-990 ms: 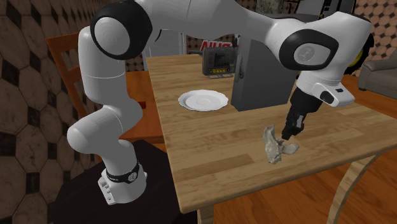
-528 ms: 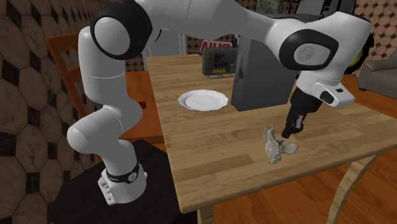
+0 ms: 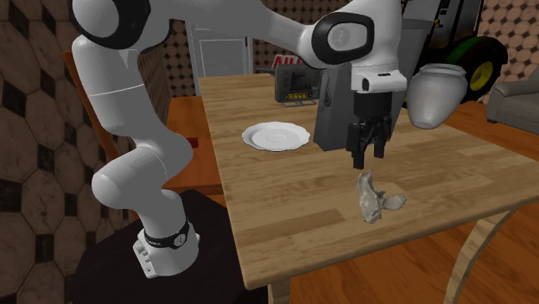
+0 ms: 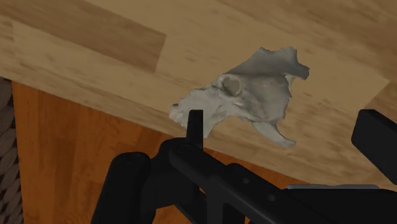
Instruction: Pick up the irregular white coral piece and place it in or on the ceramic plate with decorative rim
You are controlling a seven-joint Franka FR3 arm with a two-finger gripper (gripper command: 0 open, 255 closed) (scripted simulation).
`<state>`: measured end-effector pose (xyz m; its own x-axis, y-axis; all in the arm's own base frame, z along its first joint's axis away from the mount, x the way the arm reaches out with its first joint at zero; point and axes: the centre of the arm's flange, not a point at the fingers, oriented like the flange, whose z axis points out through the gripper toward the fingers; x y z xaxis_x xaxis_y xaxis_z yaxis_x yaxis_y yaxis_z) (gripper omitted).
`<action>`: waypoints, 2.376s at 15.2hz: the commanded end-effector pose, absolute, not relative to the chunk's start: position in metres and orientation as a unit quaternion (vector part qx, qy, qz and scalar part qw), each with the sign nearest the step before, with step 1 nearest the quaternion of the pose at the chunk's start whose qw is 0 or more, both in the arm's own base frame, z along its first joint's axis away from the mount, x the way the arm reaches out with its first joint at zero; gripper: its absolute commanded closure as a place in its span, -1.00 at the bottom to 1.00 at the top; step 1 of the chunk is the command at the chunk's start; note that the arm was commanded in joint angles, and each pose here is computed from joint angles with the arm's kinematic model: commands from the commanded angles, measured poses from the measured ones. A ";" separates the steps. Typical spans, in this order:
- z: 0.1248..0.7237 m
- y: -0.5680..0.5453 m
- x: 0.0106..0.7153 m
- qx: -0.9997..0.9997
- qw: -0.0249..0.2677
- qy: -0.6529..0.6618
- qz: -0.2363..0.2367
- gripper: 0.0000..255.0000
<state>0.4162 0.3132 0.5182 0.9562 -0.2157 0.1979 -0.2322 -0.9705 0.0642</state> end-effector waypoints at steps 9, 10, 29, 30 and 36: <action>0.485 0.309 0.410 0.979 0.051 -0.155 0.124 -1.00; 0.485 0.309 0.410 0.979 0.051 -0.155 0.124 -1.00; 0.506 0.309 0.410 0.979 0.051 -0.155 0.124 1.00; 0.511 0.309 0.410 0.979 0.051 -0.155 0.124 1.00; 0.543 0.309 0.410 0.979 0.051 -0.155 0.124 1.00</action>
<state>0.4091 0.3097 0.5367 0.9211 -0.2911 0.2584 -0.3164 -0.9467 0.0611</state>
